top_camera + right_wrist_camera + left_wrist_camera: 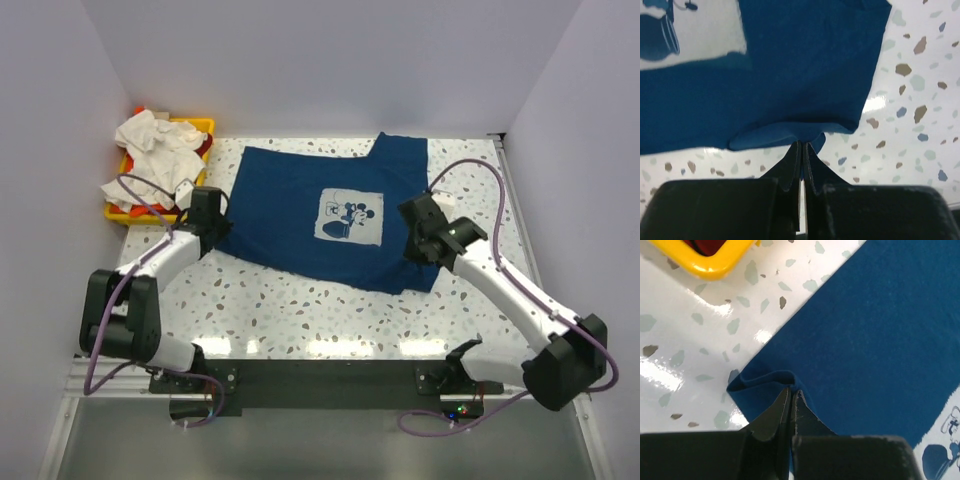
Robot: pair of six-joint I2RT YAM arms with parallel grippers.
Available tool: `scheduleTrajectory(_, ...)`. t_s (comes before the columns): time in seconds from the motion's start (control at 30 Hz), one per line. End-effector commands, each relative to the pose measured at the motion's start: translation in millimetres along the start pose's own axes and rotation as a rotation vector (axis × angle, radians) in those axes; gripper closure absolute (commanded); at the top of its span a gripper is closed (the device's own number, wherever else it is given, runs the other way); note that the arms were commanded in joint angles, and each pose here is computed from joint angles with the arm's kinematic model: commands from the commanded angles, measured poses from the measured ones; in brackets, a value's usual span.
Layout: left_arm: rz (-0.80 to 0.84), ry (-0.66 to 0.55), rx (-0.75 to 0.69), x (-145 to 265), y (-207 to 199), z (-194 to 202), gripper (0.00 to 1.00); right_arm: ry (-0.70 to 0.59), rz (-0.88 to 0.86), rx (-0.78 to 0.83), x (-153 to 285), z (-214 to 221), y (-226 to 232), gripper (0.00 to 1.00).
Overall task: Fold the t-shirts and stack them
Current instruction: Fold the tshirt
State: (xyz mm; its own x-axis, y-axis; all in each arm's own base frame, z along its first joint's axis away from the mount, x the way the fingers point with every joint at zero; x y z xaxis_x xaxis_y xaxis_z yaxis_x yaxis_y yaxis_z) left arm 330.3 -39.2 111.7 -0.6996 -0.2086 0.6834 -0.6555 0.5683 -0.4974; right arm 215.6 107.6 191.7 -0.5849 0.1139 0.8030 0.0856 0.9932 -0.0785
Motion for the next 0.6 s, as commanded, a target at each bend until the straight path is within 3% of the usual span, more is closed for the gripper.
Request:
scheduleTrajectory(0.0, -0.036, -0.011, -0.003, -13.8, -16.2, -6.8, 1.00, -0.078, -0.042, -0.023, -16.4, -47.0, 3.6, 1.00)
scheduleTrajectory(0.17, -0.041, -0.005, 0.000, -28.7, -37.4, -12.9, 1.00, -0.098, -0.083, -0.046, -38.0, -80.6, 13.9, 1.00)
scheduleTrajectory(0.57, -0.055, 0.006, 0.009, -58.1, -60.0, -24.2, 1.00, -0.046, -0.109, -0.112, -92.6, -108.2, 14.3, 1.00)
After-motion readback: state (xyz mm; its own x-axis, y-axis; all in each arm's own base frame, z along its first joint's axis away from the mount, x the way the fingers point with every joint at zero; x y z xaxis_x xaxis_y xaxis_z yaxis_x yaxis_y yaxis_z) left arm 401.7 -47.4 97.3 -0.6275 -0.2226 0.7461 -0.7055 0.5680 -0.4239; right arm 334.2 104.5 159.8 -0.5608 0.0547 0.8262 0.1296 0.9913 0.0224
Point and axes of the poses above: each gripper's point midway between its finger pads, its own x axis back along the fingers, its own y axis along the line the jaws close on, z = x × y, the point moved 5 cm from there along x, back along the fingers, and after that the axes turned 13 degrees about x, right-handed, at the moved point
